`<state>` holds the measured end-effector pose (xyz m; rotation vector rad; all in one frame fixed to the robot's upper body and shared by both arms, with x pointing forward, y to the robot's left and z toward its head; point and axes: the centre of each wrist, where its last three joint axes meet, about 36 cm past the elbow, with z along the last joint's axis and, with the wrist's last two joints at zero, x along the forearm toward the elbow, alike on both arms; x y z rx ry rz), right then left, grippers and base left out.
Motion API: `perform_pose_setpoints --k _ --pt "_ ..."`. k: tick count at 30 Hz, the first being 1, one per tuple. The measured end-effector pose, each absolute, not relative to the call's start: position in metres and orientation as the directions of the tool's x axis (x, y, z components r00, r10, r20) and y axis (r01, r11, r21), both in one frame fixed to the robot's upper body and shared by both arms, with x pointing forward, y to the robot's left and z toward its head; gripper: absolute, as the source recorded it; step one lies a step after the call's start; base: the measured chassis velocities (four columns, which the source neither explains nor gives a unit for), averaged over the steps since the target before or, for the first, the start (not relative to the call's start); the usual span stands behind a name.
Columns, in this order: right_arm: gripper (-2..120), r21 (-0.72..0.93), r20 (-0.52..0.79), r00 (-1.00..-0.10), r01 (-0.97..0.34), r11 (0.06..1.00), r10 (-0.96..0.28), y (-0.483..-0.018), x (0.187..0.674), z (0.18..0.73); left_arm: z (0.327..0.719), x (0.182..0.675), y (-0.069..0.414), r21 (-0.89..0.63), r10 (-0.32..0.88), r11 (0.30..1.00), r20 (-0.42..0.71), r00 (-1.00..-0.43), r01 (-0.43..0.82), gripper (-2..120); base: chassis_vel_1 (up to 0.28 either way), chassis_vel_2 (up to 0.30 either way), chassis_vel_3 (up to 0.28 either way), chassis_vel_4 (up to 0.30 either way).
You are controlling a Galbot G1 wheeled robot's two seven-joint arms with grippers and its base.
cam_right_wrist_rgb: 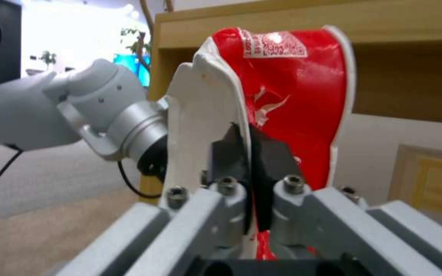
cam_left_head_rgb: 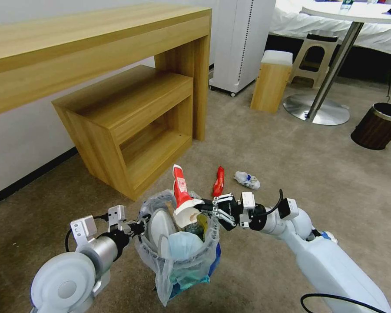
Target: Pick up the trash bin and place the garbage on the floor into it.
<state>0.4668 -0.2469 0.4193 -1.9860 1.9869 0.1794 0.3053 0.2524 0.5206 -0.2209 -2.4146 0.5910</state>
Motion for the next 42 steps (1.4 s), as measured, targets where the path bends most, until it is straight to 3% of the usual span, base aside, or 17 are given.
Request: perform_pose_setpoints --k 9,14,16,24,30,31,34,35,42 --pt "43 -0.143 -0.297 0.006 -0.989 0.039 -0.955 -0.258 0.465 0.420 0.527 0.298 0.248 -0.483 0.325 0.875 0.543 -0.775 0.029 2 0.000 0.000 0.000 0.000" --pt "57 -0.149 -0.296 0.004 -0.988 0.042 -0.955 -0.261 0.464 0.423 0.528 0.297 0.248 -0.482 0.324 0.876 0.544 -0.774 0.028 2 0.000 0.000 0.000 0.000" --pt "70 -0.154 -0.296 0.004 -0.987 0.044 -0.955 -0.263 0.462 0.424 0.529 0.296 0.249 -0.478 0.319 0.878 0.544 -0.776 0.025 2 0.000 0.000 0.000 0.000" --pt "93 -0.172 -0.301 -0.004 -0.983 0.059 -0.954 -0.269 0.458 0.430 0.532 0.297 0.255 -0.465 0.285 0.885 0.543 -0.790 0.000 2 0.000 0.000 0.000 0.000" --pt "100 -0.127 -0.358 -0.174 -0.964 0.232 -0.917 -0.275 0.450 0.440 0.533 0.303 0.268 -0.422 0.180 0.903 0.548 -0.817 -0.083 2 0.000 0.000 0.000 0.000" --pt "100 -0.086 -0.389 -0.290 -0.934 0.348 -0.874 -0.278 0.446 0.441 0.535 0.304 0.276 -0.387 0.117 0.914 0.543 -0.832 -0.123 2 0.000 0.000 0.000 0.000" --pt "100 -0.084 -0.391 -0.296 -0.932 0.354 -0.872 -0.278 0.446 0.441 0.535 0.304 0.276 -0.385 0.114 0.914 0.542 -0.833 -0.125 2 0.000 0.000 0.000 0.000" --pt "100 -0.045 -0.422 -0.440 -0.863 0.503 -0.793 -0.285 0.441 0.437 0.540 0.306 0.289 -0.330 0.022 0.928 0.512 -0.858 -0.174 2 0.000 0.000 0.000 0.000" --pt "100 -0.069 -0.359 -0.582 -0.763 0.642 -0.730 -0.299 0.432 0.426 0.549 0.306 0.305 -0.282 -0.078 0.929 0.482 -0.873 -0.239 2 0.000 0.000 0.000 0.000"
